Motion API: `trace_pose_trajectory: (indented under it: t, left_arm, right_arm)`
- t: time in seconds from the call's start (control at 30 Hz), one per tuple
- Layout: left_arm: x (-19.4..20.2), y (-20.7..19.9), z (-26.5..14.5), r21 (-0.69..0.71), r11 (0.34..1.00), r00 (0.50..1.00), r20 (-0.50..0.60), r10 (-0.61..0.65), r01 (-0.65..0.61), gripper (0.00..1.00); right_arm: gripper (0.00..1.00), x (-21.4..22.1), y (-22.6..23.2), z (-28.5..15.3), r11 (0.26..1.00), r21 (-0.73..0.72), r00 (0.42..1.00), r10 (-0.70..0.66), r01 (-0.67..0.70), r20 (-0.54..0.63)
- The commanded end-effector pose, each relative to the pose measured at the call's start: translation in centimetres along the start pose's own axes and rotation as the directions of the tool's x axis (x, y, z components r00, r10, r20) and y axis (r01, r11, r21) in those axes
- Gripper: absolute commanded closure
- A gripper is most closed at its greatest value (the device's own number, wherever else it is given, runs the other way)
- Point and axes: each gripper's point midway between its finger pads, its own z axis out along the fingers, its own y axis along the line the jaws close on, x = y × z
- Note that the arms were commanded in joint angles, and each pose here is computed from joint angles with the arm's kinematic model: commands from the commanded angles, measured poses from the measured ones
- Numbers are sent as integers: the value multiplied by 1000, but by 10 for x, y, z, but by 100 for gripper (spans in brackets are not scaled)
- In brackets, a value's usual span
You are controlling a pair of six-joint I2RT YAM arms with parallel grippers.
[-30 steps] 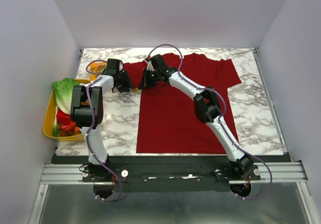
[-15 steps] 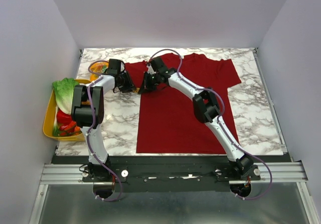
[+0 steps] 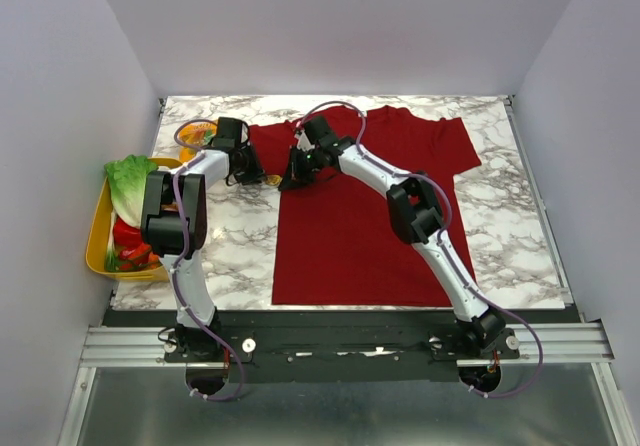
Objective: Pin the brooch onto the clothing
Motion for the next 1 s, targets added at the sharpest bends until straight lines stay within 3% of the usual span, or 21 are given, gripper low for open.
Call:
trace_pose_trajectory:
  t: [0.0,0.23,0.47,0.97]
  left_arm:
    - [-10,-3,-16,-73,993,995,46,92,-88,67]
    - [-14,-15,-4,-166,967,979,23,202,-195,62]
    - [-12,-18,13,-253,931,964,-23,266,-263,63]
    - [24,3,21,-322,905,960,-83,266,-279,64]
  right_arm:
    - [89,-28,48,-52,992,-71,991,-94,101,98]
    - [88,-43,47,-96,992,-58,982,-103,114,161]
    - [87,-55,8,-117,998,-30,983,-40,46,178]
    - [87,-57,-17,-132,1000,-1,982,-28,29,189]
